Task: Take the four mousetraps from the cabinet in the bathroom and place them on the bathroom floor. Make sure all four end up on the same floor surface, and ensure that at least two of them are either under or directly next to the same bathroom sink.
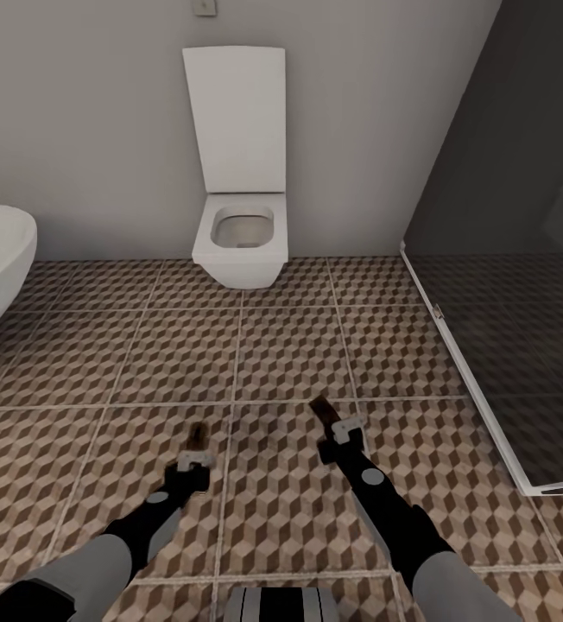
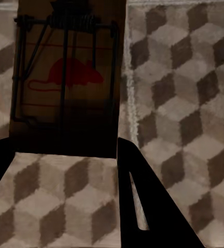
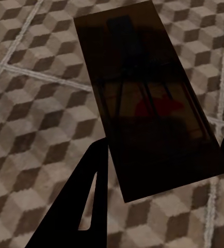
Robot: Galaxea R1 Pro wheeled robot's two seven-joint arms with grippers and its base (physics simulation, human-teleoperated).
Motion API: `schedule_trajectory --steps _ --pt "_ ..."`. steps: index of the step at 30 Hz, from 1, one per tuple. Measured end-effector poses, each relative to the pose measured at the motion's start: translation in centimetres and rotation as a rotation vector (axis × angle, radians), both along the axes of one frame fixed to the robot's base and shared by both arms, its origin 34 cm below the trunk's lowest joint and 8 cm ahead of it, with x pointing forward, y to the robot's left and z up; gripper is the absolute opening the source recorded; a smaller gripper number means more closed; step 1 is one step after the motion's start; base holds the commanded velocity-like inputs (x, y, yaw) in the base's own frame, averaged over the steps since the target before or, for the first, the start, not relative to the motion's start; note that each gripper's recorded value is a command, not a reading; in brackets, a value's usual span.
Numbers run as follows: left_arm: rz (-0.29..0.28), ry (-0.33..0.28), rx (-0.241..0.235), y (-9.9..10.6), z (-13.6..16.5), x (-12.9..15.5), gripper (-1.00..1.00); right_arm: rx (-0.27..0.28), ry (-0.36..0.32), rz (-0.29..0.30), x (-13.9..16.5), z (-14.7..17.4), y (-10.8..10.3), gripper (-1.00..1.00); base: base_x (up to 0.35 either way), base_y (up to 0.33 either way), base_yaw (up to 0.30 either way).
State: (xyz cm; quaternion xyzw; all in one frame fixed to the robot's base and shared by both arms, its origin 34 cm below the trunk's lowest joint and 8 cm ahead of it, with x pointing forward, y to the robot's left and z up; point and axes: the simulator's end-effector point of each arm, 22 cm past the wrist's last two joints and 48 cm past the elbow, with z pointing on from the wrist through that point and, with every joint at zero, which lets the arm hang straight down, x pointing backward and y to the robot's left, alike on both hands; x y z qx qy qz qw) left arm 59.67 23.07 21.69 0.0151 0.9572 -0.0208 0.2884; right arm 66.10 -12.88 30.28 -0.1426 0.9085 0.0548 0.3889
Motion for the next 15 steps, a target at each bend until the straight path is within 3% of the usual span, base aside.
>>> schedule_trajectory --steps 3,8,15 --pt "0.000 -0.055 0.001 0.4 0.7 1.1 -1.00 0.010 -0.023 0.006 0.3 0.4 0.3 -1.00 0.000 0.000 0.000" --pt "-0.001 -0.072 0.002 0.4 1.0 1.4 -1.00 0.024 -0.071 0.006 1.1 1.3 0.6 -1.00 0.000 0.000 0.000" --pt "-0.002 -0.077 -0.001 0.2 1.1 1.5 -1.00 0.025 -0.084 0.004 1.3 1.6 0.7 -1.00 0.000 0.000 0.000"
